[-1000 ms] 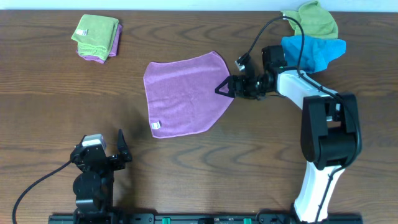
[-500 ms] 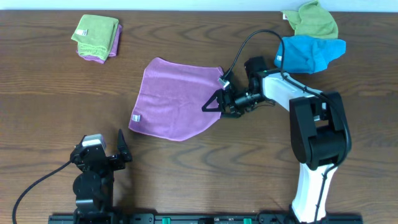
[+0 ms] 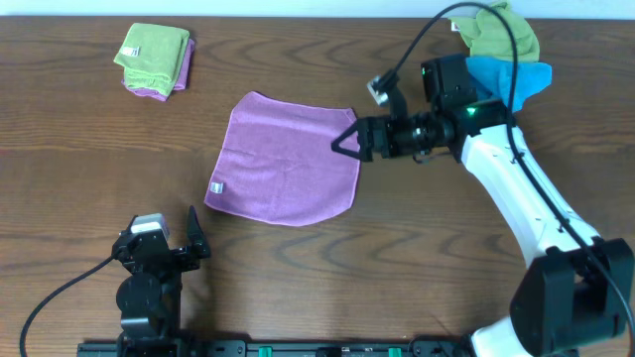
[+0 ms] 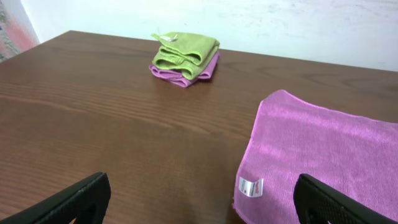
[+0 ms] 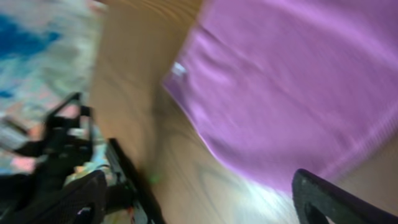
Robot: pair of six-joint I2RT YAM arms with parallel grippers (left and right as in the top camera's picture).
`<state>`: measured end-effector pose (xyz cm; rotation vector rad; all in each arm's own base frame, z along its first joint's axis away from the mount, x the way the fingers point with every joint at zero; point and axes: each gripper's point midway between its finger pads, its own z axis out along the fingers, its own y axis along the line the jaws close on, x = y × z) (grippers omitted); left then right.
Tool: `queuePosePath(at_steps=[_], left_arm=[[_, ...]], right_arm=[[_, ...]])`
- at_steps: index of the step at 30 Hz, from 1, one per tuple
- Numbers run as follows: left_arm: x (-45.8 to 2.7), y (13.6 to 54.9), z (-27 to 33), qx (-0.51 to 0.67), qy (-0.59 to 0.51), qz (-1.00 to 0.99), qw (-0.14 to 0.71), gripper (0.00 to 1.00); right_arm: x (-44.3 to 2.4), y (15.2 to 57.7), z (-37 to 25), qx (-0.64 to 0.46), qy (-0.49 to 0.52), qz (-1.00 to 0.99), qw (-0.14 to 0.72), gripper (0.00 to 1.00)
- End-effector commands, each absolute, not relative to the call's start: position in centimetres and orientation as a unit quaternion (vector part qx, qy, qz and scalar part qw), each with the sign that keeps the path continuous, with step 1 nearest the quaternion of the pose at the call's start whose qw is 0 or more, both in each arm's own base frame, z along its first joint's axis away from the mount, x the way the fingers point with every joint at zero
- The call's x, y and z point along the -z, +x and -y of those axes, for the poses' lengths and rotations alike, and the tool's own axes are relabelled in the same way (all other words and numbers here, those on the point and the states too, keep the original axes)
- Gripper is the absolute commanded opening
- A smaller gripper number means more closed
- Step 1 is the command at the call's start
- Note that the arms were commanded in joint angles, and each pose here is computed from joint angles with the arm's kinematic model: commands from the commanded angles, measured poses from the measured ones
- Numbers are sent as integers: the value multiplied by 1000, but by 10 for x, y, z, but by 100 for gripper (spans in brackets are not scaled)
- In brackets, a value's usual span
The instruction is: Fold the cloth
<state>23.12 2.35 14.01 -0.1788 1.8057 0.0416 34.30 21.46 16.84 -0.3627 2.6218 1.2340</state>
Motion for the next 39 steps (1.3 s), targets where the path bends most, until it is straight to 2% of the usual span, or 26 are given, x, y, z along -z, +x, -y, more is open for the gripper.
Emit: queuePosePath(at_steps=[1,8,13,17,26,34,39], left_arm=[[-127,231,-27,-28,-81,-792,604,95],[-127,231,-27,-28,-82,-792,604,95],[-127,231,-27,-28,-82,-792,604,95],[-127,231,-27,-28,-82,-792,604,95],[-127,231,-27,-28,-82,-792,604,95],[-127,231,-27,-28,-82,-792,604,95],[-127,231,-27,-28,-82,-792,604,95]], right_arm=[[-134,339,-201,-359,-101,-925,75,91],[-113,295,-206,-302,-137,-943,4,89],[-94,283,-221,-274,-176,-945,8,90],[-66,273,-210,-265,-133,-955,-13,89],[-43,269,-207,-397,-97,-913,5,93],[-25,260,-207,-415,-76,-907,12,98],[-29,278,-215,-428,-72,-899,52,99]])
